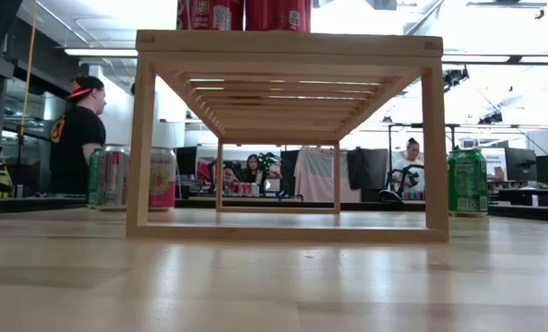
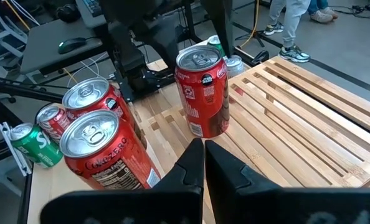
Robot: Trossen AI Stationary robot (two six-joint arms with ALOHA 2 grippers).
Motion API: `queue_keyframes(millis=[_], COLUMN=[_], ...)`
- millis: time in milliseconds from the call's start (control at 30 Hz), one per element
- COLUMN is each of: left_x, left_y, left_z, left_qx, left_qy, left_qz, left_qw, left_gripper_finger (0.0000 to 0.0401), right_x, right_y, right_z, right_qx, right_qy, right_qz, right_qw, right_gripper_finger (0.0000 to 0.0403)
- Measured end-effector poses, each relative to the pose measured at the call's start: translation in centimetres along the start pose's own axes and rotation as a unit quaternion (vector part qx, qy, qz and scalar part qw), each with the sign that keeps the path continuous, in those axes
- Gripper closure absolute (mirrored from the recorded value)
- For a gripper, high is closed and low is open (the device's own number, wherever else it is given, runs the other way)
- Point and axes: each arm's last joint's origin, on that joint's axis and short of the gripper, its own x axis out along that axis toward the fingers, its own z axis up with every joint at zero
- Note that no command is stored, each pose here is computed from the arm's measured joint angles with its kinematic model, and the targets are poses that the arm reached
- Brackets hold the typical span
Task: Place canned beverage on shelf
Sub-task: Put the top red soda can on the shelf aligned with the other red soda cans
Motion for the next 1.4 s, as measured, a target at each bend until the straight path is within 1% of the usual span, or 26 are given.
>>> queue_keyframes(millis=[233,300,367,467,533,567,633,733,800,933,1000,1100,1200,1233,1300,1400], left_x=[1.1,1.3,1.4,1.4,1.3,1.3,1.3,1.2,1.1,0.2,-0.1,-0.5,-0.8,-0.9,-0.9,-0.9], left_y=[0.1,0.2,0.2,0.3,0.4,0.5,0.8,1.0,0.9,0.3,0.1,0.0,-0.1,-0.1,-0.1,-0.1], left_z=[0.4,0.5,0.5,0.5,0.7,0.7,0.8,0.4,0.1,-0.2,-0.3,-0.3,-0.2,-0.2,-0.1,-0.2], left_qx=[0.008,0.011,0.012,-0.001,-0.038,-0.072,-0.146,-0.246,-0.304,-0.392,-0.431,-0.473,-0.5,-0.503,-0.497,-0.491], left_qy=[0.004,0.005,0.006,0.004,0.009,0.016,0.037,0.071,0.081,0.07,0.066,0.05,0.028,0.025,0.024,0.024], left_qz=[-0.014,-0.015,-0.014,-0.01,0.003,0.019,0.062,0.107,0.122,0.096,0.077,0.052,0.022,0.02,0.017,0.016], left_qw=[1.0,1.0,1.0,1.0,0.999,0.997,0.987,0.961,0.941,0.912,0.897,0.878,0.865,0.864,0.867,0.871], left_gripper_finger=[0.0136,0.0143,0.0159,0.0197,0.0224,0.0236,0.024,0.024,0.0237,0.0206,0.0201,0.0205,0.0214,0.0216,0.0217,0.0208], right_x=[0.0,0.0,0.0,0.0,0.0,0.0,0.0,0.0,0.0,0.0,0.0,0.0,0.0,0.0,0.0,0.0], right_y=[0.0,0.0,0.0,0.0,0.0,0.0,0.0,0.0,0.0,0.0,0.0,0.0,0.0,0.0,0.0,0.0], right_z=[0.0,0.0,0.0,-0.1,-0.1,-0.1,-0.1,-0.1,-0.1,-0.1,-0.1,-0.1,-0.1,-0.1,-0.1,-0.1], right_qx=[0.0,0.0,0.0,-0.001,-0.001,-0.002,-0.002,-0.002,-0.002,-0.002,-0.002,-0.002,-0.002,-0.002,-0.002,-0.002], right_qy=[0.002,0.004,0.005,0.007,0.008,0.009,0.009,0.009,0.008,0.008,0.007,0.005,0.005,0.005,0.005,0.005], right_qz=[0.003,0.006,0.008,0.009,0.009,0.009,0.009,0.009,0.009,0.008,0.006,0.003,0.003,0.003,0.003,0.003], right_qw=[1.0,1.0,1.0,1.0,1.0,1.0,1.0,1.0,1.0,1.0,1.0,1.0,1.0,1.0,1.0,1.0], right_gripper_finger=[0.0402,0.0402,0.0402,0.0402,0.0402,0.0402,0.0402,0.0402,0.0402,0.0402,0.0402,0.0402,0.0402,0.0402,0.0402,0.0402])
